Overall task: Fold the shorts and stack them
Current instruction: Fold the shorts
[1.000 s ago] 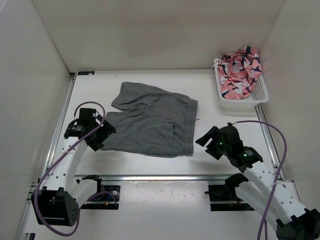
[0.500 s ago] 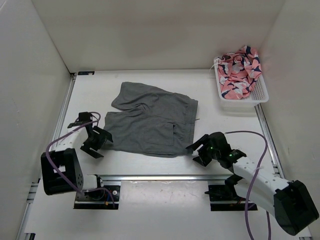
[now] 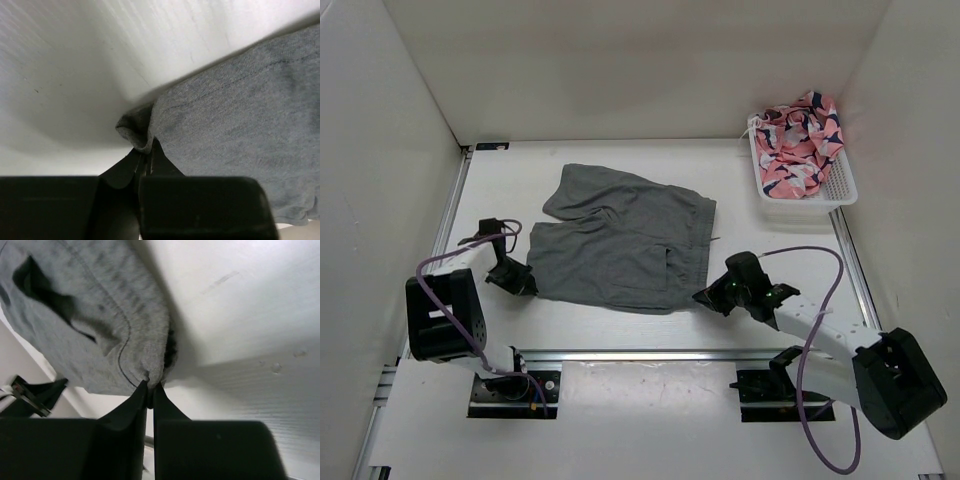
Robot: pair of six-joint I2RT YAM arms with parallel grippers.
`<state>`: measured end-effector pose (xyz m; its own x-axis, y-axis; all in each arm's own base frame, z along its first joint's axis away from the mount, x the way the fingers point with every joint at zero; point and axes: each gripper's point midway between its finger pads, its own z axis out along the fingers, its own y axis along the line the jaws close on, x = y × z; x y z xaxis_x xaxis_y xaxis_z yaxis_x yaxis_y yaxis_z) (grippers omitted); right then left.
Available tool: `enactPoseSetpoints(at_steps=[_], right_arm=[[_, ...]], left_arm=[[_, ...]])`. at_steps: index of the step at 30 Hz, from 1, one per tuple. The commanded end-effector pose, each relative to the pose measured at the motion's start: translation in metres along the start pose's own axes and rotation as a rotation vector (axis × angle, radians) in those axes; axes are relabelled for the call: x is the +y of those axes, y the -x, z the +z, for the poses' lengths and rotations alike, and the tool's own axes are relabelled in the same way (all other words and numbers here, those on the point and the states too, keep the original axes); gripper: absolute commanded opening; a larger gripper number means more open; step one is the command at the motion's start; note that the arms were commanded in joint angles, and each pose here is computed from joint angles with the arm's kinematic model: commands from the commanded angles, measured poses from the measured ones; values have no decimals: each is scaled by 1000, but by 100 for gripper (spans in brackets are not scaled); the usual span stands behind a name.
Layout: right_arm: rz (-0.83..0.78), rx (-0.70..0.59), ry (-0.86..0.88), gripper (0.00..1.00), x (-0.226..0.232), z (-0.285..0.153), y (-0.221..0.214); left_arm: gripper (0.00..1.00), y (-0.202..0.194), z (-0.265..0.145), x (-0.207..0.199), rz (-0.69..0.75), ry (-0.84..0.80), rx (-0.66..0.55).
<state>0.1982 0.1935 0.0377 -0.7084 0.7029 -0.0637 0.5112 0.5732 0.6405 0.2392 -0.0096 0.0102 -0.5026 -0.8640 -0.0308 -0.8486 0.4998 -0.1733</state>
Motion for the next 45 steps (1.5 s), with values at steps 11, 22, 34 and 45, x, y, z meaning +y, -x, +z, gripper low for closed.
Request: enactPoseSetpoints(at_steps=[11, 22, 34, 45], right_arm=[[-142, -71, -172, 0, -48, -69, 5], [-233, -258, -103, 0, -4, -117, 40], [-334, -255, -121, 0, 2, -135, 43], [-302, -255, -163, 0, -34, -141, 37]], left_arm=[[10, -7, -64, 12, 18, -142, -153], [10, 1, -170, -21, 66, -355, -317], [10, 1, -178, -7, 98, -304, -345], [10, -8, -169, -5, 113, -349, -338]])
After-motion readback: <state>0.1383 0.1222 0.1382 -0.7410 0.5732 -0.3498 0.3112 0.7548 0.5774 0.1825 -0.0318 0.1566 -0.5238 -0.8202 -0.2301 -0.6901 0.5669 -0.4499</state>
